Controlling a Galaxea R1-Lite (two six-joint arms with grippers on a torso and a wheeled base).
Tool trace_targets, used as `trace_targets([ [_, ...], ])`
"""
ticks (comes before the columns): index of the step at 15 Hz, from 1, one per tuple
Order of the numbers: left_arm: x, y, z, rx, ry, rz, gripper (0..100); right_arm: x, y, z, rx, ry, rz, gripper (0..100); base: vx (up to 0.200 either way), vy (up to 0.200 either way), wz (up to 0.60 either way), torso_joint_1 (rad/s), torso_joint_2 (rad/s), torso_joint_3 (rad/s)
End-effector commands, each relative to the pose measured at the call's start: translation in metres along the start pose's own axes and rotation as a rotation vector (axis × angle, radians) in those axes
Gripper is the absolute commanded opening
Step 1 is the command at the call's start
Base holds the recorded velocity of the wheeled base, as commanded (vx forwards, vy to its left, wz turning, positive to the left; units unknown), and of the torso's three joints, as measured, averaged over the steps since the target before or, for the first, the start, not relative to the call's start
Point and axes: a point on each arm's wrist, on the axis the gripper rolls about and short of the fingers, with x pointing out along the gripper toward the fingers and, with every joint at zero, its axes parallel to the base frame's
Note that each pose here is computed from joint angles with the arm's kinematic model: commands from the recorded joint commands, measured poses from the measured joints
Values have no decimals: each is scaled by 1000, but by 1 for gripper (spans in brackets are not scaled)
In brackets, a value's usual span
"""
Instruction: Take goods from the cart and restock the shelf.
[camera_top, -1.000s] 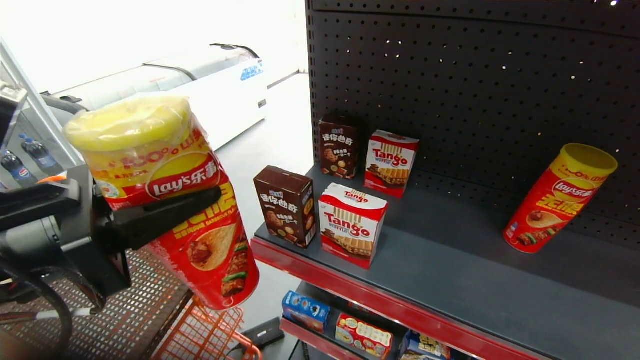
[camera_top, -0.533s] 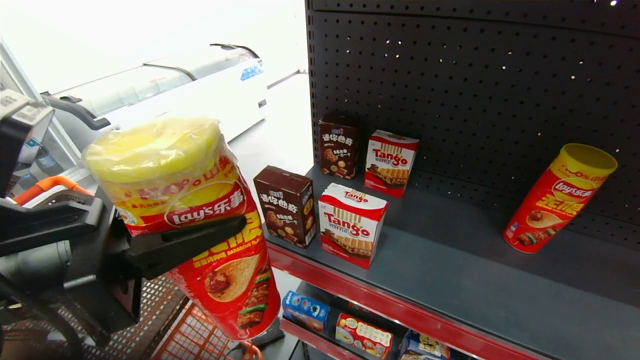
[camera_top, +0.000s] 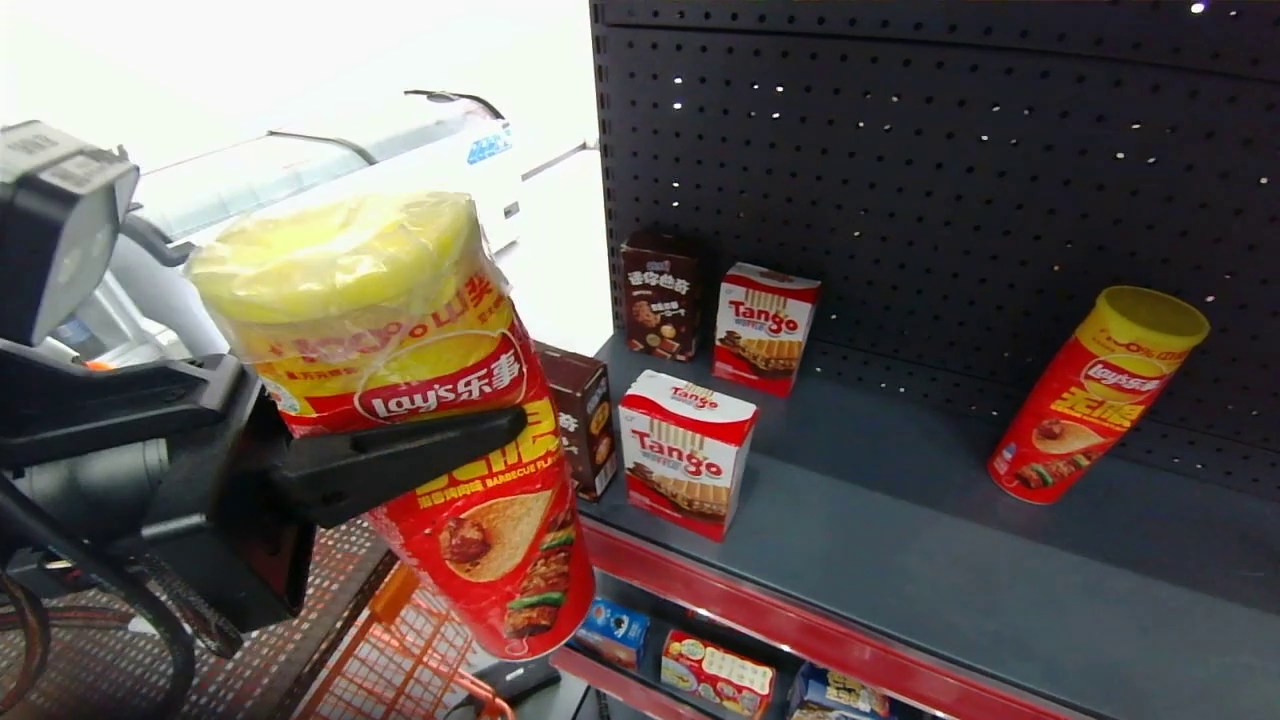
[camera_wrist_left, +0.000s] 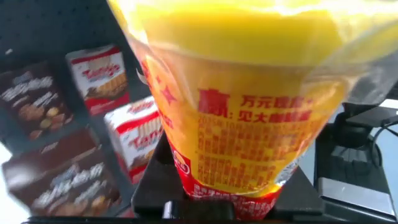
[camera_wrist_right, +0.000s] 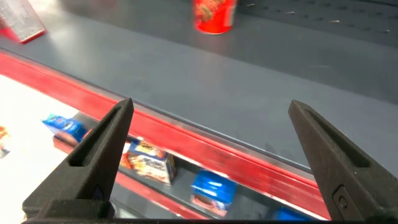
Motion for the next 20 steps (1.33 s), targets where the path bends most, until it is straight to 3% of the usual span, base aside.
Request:
trace_targets([
  [1,4,0,-1,-8,5,-16,0,0,0,0,0,2,-1,100,0,0,-600,-2,2,-2],
  [7,12,4,3,-2,-3,-26,0,0,0,0,2,2,1,100,0,0,-600,6,1,0],
  [20,9,4,-1,-10,7,-13,0,0,0,0,2,2,-1,100,0,0,0,0,0,0],
])
